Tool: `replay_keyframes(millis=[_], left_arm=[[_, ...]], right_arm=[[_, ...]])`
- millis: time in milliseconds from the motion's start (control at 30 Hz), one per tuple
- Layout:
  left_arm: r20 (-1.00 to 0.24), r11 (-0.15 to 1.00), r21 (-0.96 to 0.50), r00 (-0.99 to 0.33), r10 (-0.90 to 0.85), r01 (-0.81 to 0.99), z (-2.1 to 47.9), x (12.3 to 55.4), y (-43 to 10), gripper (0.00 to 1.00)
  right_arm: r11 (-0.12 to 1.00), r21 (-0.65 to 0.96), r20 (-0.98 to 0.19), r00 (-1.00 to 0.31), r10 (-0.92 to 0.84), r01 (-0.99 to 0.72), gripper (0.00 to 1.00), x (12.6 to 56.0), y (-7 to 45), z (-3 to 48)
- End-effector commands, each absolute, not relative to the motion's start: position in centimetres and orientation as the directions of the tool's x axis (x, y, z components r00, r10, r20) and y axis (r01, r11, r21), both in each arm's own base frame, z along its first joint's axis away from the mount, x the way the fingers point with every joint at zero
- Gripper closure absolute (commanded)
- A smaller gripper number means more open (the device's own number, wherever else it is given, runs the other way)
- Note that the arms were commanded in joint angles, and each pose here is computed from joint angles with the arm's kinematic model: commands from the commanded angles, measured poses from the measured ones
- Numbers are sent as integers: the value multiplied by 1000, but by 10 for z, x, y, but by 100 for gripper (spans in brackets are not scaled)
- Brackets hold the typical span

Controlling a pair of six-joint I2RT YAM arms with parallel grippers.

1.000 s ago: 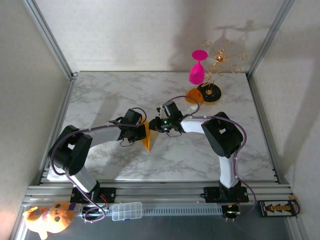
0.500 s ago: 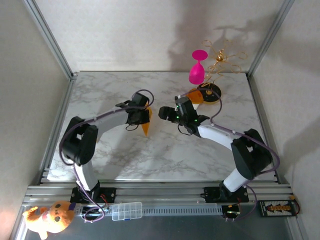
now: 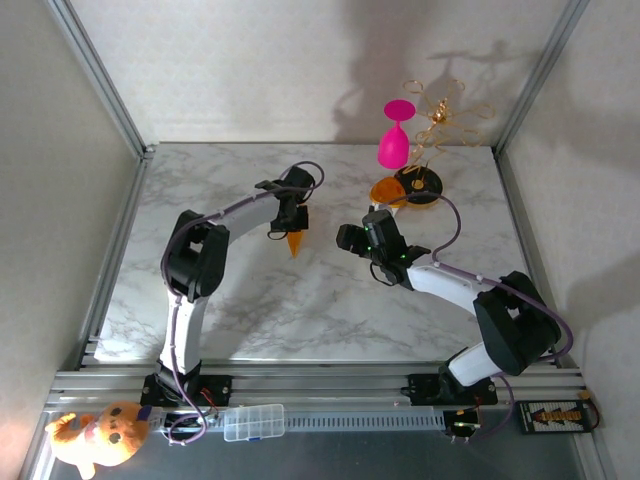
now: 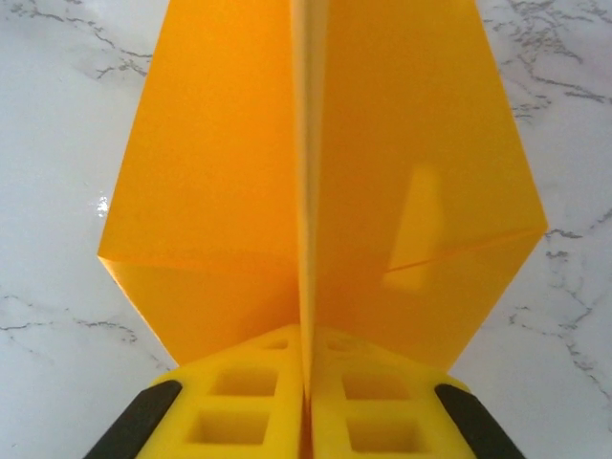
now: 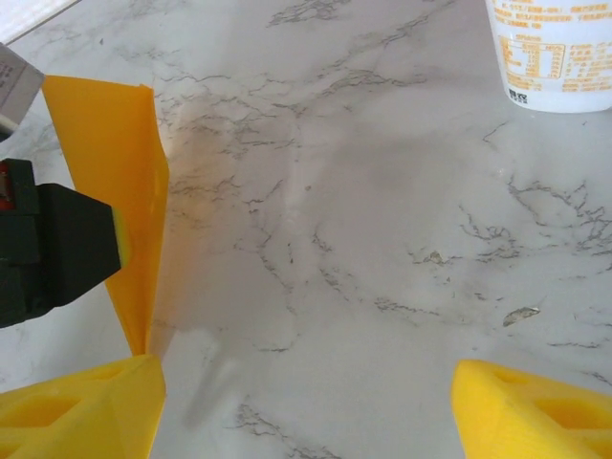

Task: Fold a paper plane with a square sheet of paper (pick it up from the middle)
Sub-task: Move the paper plane to the top-center of the table.

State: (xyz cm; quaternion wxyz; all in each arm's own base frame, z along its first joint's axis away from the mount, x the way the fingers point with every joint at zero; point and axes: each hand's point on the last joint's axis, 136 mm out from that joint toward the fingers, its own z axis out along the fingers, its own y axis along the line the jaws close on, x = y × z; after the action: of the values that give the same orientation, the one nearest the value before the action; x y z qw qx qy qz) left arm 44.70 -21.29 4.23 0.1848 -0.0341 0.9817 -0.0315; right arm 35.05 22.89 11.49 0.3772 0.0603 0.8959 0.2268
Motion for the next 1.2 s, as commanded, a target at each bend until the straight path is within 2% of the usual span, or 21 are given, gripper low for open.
replay_keyframes(millis=[0,500,900,1167], left_arm=[[-312,997,-45,-947,-76,-66,35,443,-206,90],[-276,995,-60,-957,-88,-74,19,438,-210,71],[-253,996,-55,-964,-86,-75,4,432,-210,66],[-261,996,1,-961,-88,-91,-5,431,-198,55]], right_arm=[[880,473,-646,-698,308,-49,22,352,227,118],[870,491,-625,-716,310,-52,22,352,233,114],[872,488,-615,-726,307,-45,22,353,234,110],[873,486,-611,-731,303,-45,22,353,235,107]])
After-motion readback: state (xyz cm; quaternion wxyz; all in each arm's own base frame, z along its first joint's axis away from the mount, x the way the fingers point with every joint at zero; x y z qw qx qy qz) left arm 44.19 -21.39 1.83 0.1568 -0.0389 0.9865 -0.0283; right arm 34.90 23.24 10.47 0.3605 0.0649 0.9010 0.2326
